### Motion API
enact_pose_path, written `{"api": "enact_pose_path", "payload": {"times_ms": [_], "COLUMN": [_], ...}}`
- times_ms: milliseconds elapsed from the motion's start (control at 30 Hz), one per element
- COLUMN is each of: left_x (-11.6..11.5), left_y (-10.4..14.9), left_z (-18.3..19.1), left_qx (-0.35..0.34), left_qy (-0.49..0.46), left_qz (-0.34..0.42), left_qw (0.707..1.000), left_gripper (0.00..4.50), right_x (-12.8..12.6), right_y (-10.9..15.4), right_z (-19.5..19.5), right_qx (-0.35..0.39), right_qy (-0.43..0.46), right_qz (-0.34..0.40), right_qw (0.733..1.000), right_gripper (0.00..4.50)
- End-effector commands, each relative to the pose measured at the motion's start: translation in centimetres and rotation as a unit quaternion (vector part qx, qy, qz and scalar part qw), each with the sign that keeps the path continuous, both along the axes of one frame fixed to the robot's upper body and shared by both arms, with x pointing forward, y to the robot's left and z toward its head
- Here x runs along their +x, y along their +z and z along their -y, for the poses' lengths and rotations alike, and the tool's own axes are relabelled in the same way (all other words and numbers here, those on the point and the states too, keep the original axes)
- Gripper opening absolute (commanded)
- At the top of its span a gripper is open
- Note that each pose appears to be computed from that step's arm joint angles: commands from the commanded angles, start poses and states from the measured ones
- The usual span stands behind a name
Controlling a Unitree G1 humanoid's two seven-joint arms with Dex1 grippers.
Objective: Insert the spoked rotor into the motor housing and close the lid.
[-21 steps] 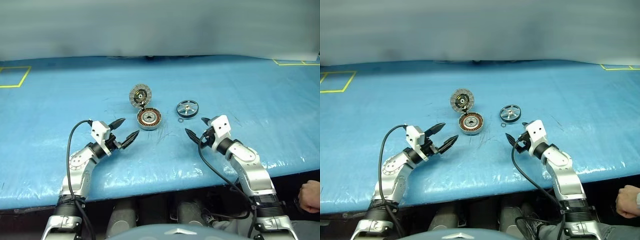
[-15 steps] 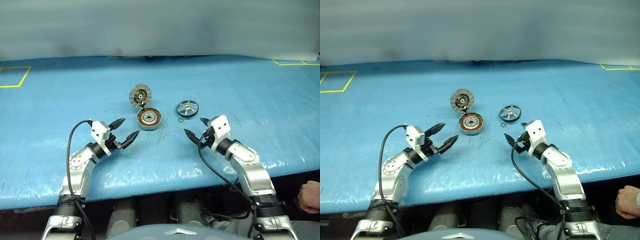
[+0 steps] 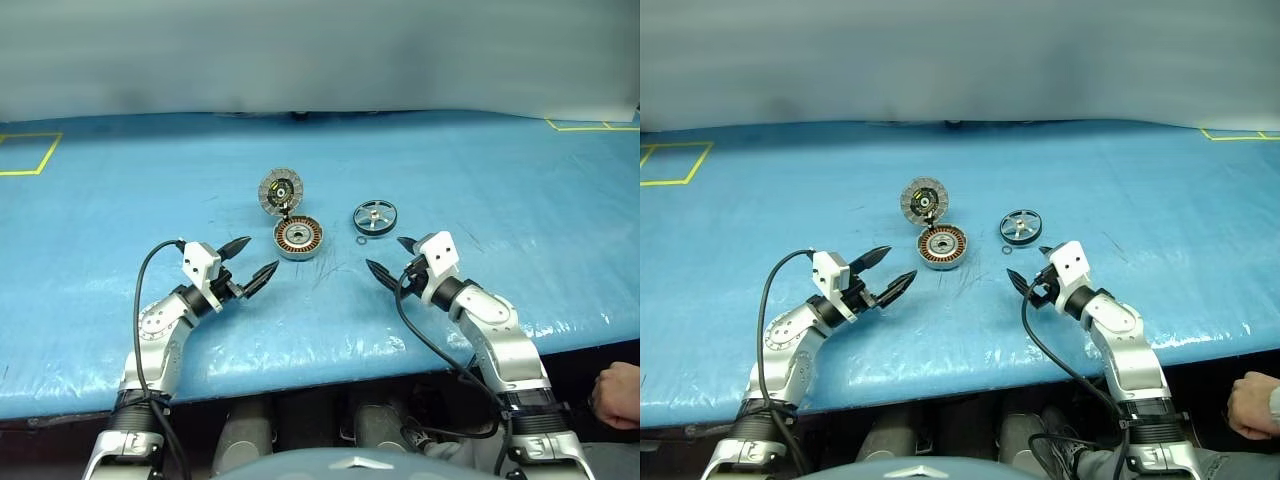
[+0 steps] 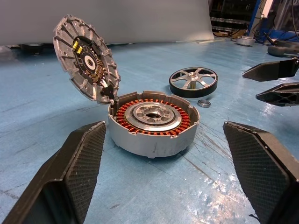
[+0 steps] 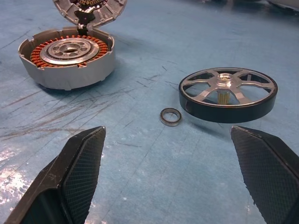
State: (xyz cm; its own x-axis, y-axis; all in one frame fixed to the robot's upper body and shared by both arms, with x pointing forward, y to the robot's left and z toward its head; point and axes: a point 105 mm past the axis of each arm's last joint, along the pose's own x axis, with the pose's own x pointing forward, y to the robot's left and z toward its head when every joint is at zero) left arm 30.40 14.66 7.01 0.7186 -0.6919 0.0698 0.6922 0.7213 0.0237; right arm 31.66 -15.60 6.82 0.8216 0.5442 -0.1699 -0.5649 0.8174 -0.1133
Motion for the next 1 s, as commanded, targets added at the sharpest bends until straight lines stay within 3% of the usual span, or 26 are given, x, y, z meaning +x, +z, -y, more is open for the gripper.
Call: {"api": "enact_pose_path", "payload": {"times_ms": [33,433,567,667,800,900,1000], "left_x": [0.3,0.4,0.3,0.6,1.0,3.0,4.5], "left_y": [0.5,0.6,0.7,2.1,3.8,6.3,7.3], "left_z": [0.0,0.2,0.7,1.4,2.9,3.9,4.4], "left_qx": [0.006,0.012,0.072,0.125,0.229,0.317,0.366], "left_qy": [0.001,-0.007,-0.044,-0.087,-0.173,-0.233,-0.269], "left_qz": [0.011,0.013,0.023,0.056,0.105,0.155,0.166], "left_qw": [1.000,1.000,0.996,0.987,0.952,0.906,0.875], "left_gripper": [4.28,4.28,4.28,4.28,4.28,4.28,4.28], "right_x": [0.0,-0.1,-0.2,-0.2,-0.2,-0.1,0.0], "right_y": [0.8,0.7,0.7,0.6,0.4,0.3,0.3], "right_z": [-0.4,-0.3,-0.3,-0.3,-0.6,-1.3,-2.0], "right_qx": [0.008,0.007,0.007,0.007,0.007,0.008,0.018], "right_qy": [0.010,0.006,0.005,0.006,0.011,0.020,0.020], "right_qz": [0.014,0.013,0.013,0.013,0.008,0.012,0.016], "right_qw": [1.000,1.000,1.000,1.000,1.000,1.000,0.999], "right_gripper": [4.45,4.45,4.45,4.45,4.45,4.45,4.45]}}
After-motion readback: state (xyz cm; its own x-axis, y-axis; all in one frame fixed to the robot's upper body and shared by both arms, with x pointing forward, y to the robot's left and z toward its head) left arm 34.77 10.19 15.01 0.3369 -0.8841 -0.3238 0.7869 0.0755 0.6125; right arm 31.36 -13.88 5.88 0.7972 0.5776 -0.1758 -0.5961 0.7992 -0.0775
